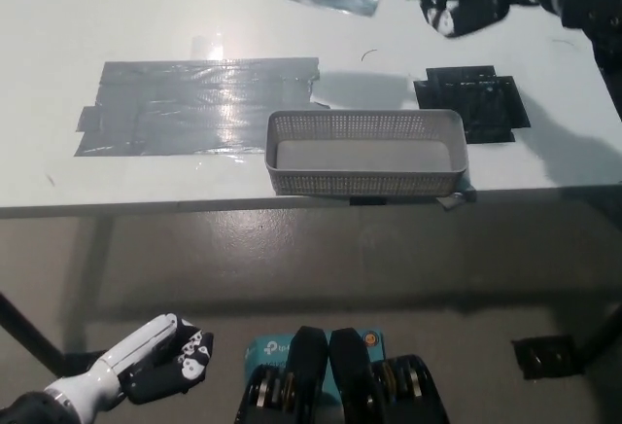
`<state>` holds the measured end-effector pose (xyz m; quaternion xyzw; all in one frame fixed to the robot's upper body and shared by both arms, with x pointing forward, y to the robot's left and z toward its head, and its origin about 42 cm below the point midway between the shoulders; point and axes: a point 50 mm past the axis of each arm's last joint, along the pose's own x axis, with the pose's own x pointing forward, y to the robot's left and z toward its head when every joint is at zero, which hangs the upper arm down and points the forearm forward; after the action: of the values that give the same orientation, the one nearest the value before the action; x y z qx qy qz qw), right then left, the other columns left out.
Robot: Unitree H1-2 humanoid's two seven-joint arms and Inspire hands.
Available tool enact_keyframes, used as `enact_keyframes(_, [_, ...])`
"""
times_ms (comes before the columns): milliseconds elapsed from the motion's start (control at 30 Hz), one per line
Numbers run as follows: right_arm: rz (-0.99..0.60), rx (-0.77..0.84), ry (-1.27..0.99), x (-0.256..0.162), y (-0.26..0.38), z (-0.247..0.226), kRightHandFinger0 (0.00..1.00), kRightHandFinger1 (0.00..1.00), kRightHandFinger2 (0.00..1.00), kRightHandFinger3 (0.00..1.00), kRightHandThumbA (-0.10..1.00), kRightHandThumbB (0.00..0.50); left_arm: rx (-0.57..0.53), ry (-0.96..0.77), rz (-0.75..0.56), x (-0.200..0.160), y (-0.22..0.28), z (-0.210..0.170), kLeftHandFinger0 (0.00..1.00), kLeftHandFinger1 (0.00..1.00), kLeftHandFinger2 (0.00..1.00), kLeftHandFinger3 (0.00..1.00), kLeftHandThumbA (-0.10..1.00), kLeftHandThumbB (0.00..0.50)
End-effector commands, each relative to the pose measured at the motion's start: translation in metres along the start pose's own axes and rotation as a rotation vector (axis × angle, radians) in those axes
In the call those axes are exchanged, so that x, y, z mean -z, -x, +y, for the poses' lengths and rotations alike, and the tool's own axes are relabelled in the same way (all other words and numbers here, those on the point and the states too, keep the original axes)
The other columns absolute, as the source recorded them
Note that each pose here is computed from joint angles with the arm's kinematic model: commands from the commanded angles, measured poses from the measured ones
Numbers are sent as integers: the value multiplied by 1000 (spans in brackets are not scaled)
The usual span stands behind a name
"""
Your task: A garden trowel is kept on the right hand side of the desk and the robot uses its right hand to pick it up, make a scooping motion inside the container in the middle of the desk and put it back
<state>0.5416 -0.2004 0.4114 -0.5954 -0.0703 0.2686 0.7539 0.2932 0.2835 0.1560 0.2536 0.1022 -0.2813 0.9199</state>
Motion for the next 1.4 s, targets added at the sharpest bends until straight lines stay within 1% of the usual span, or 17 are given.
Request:
enact_keyframes(0, [1,122,-45,22,22,-28,0,300,379,38,-100,283,-35,-21,-33,-6,10,7,0,56,164,247,52,500])
enact_keyframes(33, [9,132,-48,27,24,-25,3,329,415,54,-100,299,-41,-16,-27,-6,11,7,0,61,167,248,22,500])
enact_keyframes(67, [17,140,-69,33,25,-22,0,368,502,100,-100,277,-45,-8,-24,-6,14,8,0,69,172,248,2,500])
enact_keyframes(133, [28,153,-100,43,29,-17,0,388,544,123,-100,269,-48,-1,-8,-6,16,8,0,90,194,261,-3,500])
enact_keyframes(167, [67,172,-143,63,38,-7,88,465,585,95,-100,303,-48,6,-13,-5,17,8,0,96,204,265,-21,500])
enact_keyframes(233, [93,174,-179,76,43,-2,39,422,544,86,-100,308,-49,22,-18,-5,17,6,0,88,205,257,-25,500])
enact_keyframes(267, [85,188,-196,83,46,1,7,399,533,86,-100,358,-52,28,-21,-4,17,6,0,83,196,250,-36,500])
enact_keyframes(333, [111,200,-234,94,51,7,0,346,492,73,-100,330,-49,17,-24,-3,18,5,0,81,182,243,-23,500])
enact_keyframes(500, [193,214,-276,122,62,23,0,224,368,7,-100,193,-44,7,-9,-1,18,6,0,102,212,251,3,500])
enact_keyframes(567, [213,220,-275,122,63,26,0,233,394,39,-100,169,-49,6,-10,-2,18,8,5,110,214,249,-12,500])
enact_keyframes(667, [219,200,-253,124,59,38,0,315,487,103,-100,174,-51,-3,-10,-3,18,11,11,122,228,246,-17,500])
enact_keyframes(800, [209,121,-212,128,52,65,0,309,466,116,-100,138,-45,-14,-10,-4,18,11,0,111,217,234,0,500])
enact_keyframes(867, [197,94,-198,123,43,75,0,261,382,54,-100,172,-55,-18,-10,-5,19,14,0,113,207,225,33,500])
enact_keyframes(933, [196,52,-181,123,37,91,0,272,401,61,-100,170,-54,-26,-4,-6,19,14,0,110,205,230,54,500])
enact_keyframes(1033, [200,16,-175,122,29,105,0,352,510,147,-100,163,-53,-28,0,-8,20,14,0,109,212,236,52,500])
enact_keyframes(1233, [285,1,-239,137,15,124,0,346,475,200,-100,106,-55,7,-20,-3,29,10,0,91,182,206,36,500])
enact_keyframes(1367, [331,14,-245,146,14,125,38,496,641,372,-100,81,-55,13,-23,-1,32,8,0,85,174,206,39,500])
